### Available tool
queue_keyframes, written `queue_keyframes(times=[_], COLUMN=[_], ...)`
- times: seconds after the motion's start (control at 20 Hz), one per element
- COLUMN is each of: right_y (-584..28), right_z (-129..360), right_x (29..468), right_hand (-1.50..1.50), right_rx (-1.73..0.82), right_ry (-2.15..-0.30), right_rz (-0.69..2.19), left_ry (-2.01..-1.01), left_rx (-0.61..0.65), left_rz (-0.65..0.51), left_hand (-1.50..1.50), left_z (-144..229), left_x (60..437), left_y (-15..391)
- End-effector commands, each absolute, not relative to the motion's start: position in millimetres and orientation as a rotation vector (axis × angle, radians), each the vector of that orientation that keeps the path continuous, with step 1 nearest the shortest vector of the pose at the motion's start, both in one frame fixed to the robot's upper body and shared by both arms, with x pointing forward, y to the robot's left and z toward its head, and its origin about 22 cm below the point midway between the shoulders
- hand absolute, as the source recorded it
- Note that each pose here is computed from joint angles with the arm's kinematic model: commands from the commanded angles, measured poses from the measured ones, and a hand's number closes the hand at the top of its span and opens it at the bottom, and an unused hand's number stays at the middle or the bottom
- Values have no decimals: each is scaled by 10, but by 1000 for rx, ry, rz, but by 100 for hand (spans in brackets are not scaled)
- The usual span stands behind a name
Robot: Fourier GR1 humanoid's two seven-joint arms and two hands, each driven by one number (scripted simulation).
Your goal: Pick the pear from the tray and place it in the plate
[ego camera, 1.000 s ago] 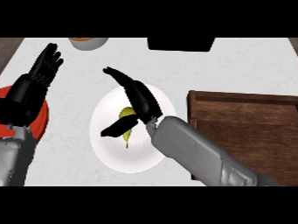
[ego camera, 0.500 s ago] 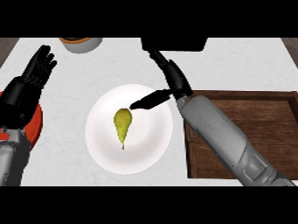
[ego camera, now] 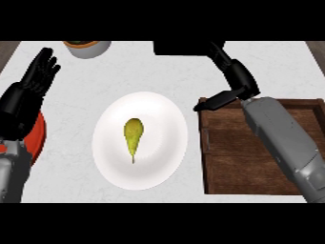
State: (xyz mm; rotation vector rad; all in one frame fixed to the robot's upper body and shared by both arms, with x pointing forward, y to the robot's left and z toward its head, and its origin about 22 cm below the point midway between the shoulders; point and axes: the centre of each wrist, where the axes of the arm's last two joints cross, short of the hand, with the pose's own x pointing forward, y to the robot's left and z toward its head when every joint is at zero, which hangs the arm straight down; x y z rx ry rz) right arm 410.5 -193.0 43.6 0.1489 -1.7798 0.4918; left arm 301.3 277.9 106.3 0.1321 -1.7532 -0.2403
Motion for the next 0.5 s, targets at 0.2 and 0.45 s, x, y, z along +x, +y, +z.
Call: queue_keyframes(times=[0.2,0.45], right_y=[-2710,-2746], right_z=[425,486], right_x=[4163,4268], right_hand=[-150,-150], right_rx=[139,45], right_ry=[-1789,-1828], right_rz=[525,544], left_ry=[-1742,-1748], left_rx=[134,113], left_rz=[-248,-255], left_hand=[0,0], left_z=[1046,966], left_x=[3037,3046], left_y=[2694,2843])
